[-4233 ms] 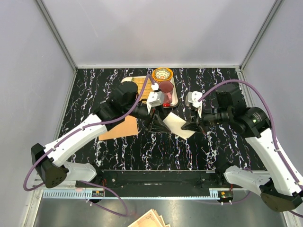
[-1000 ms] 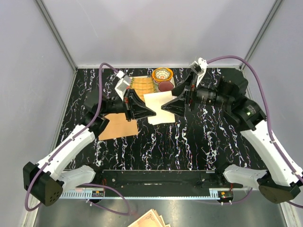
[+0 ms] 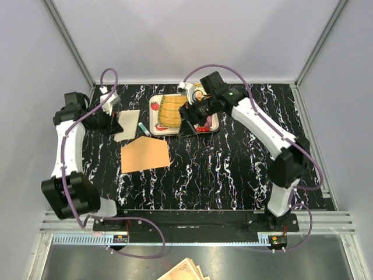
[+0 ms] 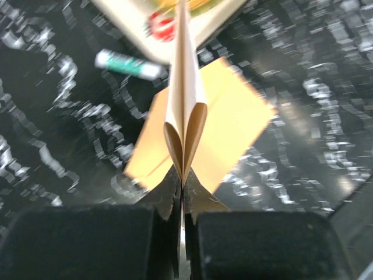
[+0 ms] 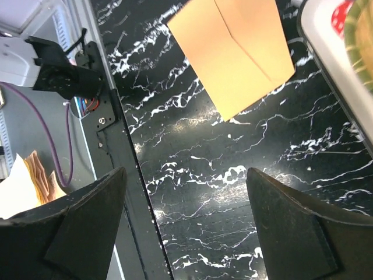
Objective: Place the letter into the envelope and seal it
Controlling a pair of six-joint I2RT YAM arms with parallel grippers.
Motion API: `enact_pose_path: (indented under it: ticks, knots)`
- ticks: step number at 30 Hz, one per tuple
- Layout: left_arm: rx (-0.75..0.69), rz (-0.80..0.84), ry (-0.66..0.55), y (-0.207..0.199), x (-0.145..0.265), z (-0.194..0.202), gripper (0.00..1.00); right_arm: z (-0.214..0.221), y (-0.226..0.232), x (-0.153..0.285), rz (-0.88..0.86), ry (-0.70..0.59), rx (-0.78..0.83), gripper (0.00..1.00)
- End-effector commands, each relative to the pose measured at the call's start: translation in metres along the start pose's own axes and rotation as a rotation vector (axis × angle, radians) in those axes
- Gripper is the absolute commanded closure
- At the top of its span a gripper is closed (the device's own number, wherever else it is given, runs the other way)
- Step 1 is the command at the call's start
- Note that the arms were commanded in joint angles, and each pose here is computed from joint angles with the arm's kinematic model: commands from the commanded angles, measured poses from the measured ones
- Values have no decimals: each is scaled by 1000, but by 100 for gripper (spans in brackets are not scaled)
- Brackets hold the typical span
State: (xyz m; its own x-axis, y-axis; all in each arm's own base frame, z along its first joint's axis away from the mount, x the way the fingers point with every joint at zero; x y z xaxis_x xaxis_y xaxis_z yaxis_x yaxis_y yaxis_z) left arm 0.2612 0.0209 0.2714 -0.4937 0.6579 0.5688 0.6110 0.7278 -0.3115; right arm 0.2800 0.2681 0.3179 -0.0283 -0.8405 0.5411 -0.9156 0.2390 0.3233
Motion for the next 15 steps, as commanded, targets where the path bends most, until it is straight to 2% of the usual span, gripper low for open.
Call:
enact_pose_path:
  ticks: [1, 3, 6, 9, 15]
  knots:
    - [-88, -409, 162, 72, 5, 0, 100, -5, -3, -6, -31, -21, -32, 12]
    - [53, -493, 203, 95, 8, 12, 100, 0, -2, -6, -27, -13, -44, 12]
    - [178, -484, 215, 111, 15, 31, 100, 10, -1, -4, 5, -9, -52, 11]
    - [235, -483, 293, 127, 14, 52, 100, 21, 0, -5, 4, 4, -59, 11]
    - [339, -264, 449, 144, -3, 78, 100, 28, 10, -1, -75, 14, -65, 10]
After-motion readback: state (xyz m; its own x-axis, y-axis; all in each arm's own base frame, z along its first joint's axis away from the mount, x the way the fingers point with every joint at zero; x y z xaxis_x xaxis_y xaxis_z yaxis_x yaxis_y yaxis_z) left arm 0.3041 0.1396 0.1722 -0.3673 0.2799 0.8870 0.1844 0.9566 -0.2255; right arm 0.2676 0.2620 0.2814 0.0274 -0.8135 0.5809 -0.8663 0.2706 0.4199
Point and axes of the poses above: each gripper's point midway between its finger pads, its own x axis back along the fingers, its own y axis along the line the jaws close on, z = x × y, the point moved 9 cm from there along x, back along the fingers, and after that the axes turned 6 degrees about x, right-handed, at the moved point
